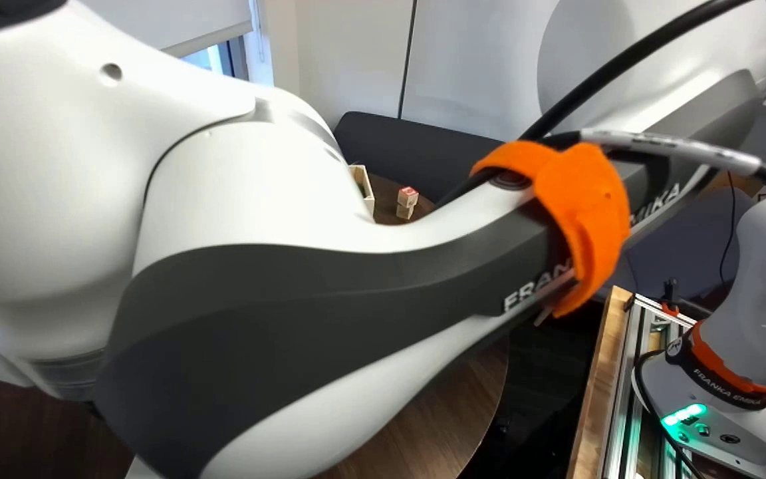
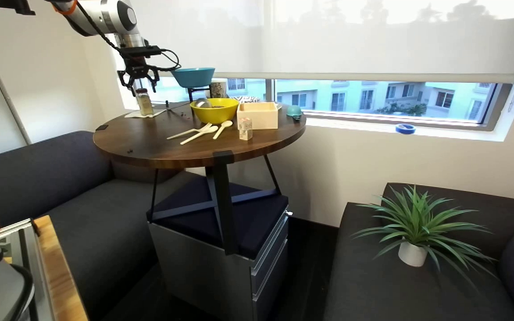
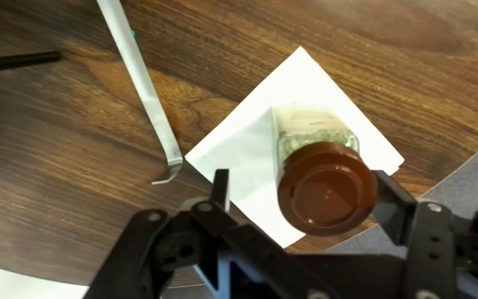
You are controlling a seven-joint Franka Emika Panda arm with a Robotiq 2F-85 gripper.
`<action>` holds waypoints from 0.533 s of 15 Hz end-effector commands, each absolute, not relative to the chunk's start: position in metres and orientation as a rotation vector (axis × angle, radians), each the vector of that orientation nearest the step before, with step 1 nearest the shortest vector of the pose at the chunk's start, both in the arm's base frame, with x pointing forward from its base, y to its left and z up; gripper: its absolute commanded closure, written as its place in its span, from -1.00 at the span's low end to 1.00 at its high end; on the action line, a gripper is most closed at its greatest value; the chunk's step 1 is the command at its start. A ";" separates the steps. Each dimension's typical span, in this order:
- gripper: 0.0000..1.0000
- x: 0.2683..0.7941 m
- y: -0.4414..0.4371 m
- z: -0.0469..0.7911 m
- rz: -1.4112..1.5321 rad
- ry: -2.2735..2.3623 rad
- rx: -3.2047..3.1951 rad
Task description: Put the sugar bowl on the paper towel
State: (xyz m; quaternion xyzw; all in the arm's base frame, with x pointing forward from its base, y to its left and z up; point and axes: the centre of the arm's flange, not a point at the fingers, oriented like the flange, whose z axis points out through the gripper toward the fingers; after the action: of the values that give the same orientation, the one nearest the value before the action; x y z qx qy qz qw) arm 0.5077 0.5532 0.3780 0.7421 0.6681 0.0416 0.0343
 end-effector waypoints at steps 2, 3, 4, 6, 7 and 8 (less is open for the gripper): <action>-1.00 0.508 0.571 0.405 0.140 2.007 2.209; -1.00 0.506 0.569 0.415 0.107 1.959 2.238; -1.00 0.504 0.565 0.423 0.054 1.894 2.264; -1.00 0.501 0.545 0.442 -0.055 1.763 2.348; -1.00 0.498 0.532 0.453 -0.088 1.694 2.384; -1.00 0.495 0.516 0.466 -0.099 1.620 2.426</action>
State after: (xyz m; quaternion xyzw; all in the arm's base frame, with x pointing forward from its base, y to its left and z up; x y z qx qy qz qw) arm 0.5008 0.5398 0.4346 0.7877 0.6084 -0.0105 0.0965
